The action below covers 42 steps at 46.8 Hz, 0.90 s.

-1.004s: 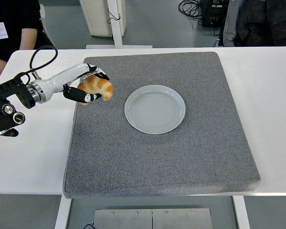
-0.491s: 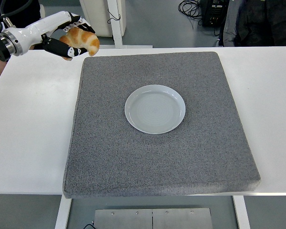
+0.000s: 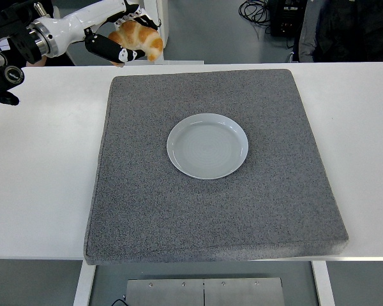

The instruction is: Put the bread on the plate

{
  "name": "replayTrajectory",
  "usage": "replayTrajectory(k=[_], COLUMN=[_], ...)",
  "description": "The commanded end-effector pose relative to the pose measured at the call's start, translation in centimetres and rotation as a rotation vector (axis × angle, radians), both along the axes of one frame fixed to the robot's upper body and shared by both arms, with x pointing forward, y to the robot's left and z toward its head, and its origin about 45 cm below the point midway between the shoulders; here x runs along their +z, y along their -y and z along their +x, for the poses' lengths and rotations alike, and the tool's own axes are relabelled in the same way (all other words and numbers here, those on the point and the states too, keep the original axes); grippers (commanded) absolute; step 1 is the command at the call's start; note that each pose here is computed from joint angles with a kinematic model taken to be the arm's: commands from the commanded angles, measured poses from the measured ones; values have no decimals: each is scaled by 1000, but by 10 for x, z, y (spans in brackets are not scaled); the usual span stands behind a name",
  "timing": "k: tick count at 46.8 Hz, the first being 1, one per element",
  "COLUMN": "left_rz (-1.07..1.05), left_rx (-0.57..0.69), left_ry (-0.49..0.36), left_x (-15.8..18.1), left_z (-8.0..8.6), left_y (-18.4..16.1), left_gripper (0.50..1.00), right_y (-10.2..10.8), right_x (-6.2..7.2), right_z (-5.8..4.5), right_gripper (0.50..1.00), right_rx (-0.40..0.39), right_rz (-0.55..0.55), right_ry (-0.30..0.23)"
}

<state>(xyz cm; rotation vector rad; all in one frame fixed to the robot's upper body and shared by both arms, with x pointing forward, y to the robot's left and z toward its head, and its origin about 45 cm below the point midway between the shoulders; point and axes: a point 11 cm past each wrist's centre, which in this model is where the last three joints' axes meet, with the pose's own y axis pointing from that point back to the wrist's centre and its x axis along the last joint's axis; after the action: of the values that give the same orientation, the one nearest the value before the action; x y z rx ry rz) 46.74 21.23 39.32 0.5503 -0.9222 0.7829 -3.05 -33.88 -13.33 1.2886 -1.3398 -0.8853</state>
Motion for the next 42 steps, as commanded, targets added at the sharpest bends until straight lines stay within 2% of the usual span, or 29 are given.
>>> replayTrajectory(k=[1, 15, 30, 42], left_rz=[-3, -12, -14, 63], left_rx=[-25, -122, -246, -263], left_ry=[-8, -36, -77, -112], left_x=[-5, -26, -50, -85], left_z=[2, 4, -17, -26], left_y=[18, 86, 152, 149], left_gripper=[500, 500, 500, 500], right_y=[0, 0, -1, 0], right_x=[0, 0, 0, 0], right_z=[0, 0, 0, 0], right_gripper=[1000, 1000, 1000, 1000], right_rx=[0, 0, 0, 0], right_rz=[1, -1, 2, 1], right_ry=[0, 0, 0, 0])
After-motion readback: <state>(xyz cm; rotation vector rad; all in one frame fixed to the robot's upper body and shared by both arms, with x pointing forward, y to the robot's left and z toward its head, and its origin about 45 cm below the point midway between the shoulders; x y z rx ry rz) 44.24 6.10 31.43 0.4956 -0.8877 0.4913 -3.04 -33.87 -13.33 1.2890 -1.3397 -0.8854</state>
